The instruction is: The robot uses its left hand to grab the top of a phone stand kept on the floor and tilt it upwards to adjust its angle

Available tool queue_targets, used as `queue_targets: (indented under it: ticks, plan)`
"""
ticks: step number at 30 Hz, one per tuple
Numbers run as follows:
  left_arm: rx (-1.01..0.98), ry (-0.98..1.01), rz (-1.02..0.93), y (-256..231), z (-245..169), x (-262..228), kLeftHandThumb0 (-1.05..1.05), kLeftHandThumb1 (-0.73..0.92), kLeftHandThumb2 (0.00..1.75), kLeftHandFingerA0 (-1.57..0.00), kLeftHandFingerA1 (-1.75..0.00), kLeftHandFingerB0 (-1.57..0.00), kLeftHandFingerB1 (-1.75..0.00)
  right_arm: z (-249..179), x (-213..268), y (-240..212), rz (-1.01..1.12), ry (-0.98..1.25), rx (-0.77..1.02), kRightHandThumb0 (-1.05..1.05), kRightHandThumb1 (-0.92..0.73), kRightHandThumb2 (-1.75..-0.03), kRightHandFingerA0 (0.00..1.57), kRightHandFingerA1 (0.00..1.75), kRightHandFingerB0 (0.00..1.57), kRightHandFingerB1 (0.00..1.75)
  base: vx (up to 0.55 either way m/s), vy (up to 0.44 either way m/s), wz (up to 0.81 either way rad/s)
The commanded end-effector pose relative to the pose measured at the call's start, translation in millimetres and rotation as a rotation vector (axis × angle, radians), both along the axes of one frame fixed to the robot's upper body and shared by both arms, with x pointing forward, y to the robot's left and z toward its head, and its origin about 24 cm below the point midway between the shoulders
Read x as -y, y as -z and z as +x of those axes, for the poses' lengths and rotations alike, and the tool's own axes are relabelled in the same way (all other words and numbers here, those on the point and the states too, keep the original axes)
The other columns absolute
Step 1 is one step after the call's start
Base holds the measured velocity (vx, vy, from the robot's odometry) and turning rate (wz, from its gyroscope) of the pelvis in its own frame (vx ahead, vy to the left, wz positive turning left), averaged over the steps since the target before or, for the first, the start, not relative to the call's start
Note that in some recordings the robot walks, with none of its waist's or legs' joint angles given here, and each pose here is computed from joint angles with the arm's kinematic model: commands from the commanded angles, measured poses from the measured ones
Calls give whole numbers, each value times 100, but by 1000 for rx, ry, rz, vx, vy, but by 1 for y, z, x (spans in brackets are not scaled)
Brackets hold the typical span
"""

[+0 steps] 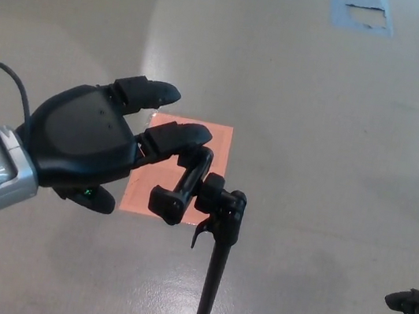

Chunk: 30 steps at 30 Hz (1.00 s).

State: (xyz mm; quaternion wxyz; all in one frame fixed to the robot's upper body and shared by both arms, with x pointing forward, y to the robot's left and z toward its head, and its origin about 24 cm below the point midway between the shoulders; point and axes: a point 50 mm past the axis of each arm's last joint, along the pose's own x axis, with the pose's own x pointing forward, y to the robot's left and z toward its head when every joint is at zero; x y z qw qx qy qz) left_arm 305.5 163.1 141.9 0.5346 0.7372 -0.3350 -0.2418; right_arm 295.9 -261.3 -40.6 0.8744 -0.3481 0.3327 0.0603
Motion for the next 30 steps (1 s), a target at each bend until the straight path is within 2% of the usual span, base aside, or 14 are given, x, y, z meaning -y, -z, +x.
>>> queue_targets:
  ticks: [1,5,6,7,8,14,15,17,18,19,26,27,29,30]
  plan:
    - [-37,11,41,10,-4,-2,-75,47,81,-11,-20,0,-11,0,7,-3,-10,11,-8,-29,-56,-108,9,52,8,50,0,0,0]
    - [-39,17,68,17,-8,-2,-74,50,55,-12,-25,0,-26,1,6,-3,-16,7,-8,-29,-55,-107,10,52,9,50,0,0,0]
    - [-44,14,75,19,-9,-1,-75,49,56,-12,-25,0,-25,1,6,-3,-20,6,-10,-55,-80,-64,24,36,23,31,0,0,0]
    - [-45,14,77,19,-9,-1,-75,49,56,-12,-25,0,-25,1,7,-3,-21,5,-10,-55,-80,-64,24,36,23,31,0,0,0]
    - [-61,9,84,21,-10,0,-73,50,56,-10,-25,0,-26,1,7,-3,-20,7,-11,-29,-56,-108,9,51,8,49,0,0,0]
    - [-64,22,101,27,-14,2,-73,50,56,-11,-25,-1,-26,3,5,-5,-12,5,-2,-29,-56,-108,10,52,9,50,0,0,0]
    - [-67,32,103,30,-14,2,-73,50,56,-12,-26,0,-25,3,5,-6,-7,7,0,-54,-80,-64,24,36,23,32,0,0,0]
    - [-72,35,109,32,-15,2,-74,51,56,-11,-25,0,-25,4,5,-6,-6,9,1,-55,-80,-64,24,36,23,31,0,0,0]
    - [-76,34,116,33,-15,2,-74,51,56,-11,-25,0,-25,4,5,-6,-7,10,0,-55,-80,-64,24,36,23,31,0,0,0]
    - [-84,34,118,35,-16,2,-74,52,56,-11,-25,0,-25,4,5,-6,-7,10,-1,-29,-56,-108,9,52,8,49,0,0,0]
    - [-113,35,138,47,-22,2,-74,46,82,-10,-25,0,-13,5,6,-7,-13,7,-1,-29,-56,-108,9,52,8,50,0,0,0]
    - [-113,35,140,48,-22,2,-75,46,83,-10,-25,0,-12,5,6,-7,-13,7,-2,-54,-80,-64,24,36,23,32,0,0,0]
    - [-113,34,142,48,-22,2,-75,46,83,-10,-25,0,-12,5,6,-7,-13,7,-2,-54,-80,-64,24,36,23,32,0,0,0]
    - [-117,32,146,49,-23,1,-78,49,83,-12,-22,-2,-10,5,6,-7,-12,9,-4,-29,-56,-108,9,52,8,50,0,0,0]
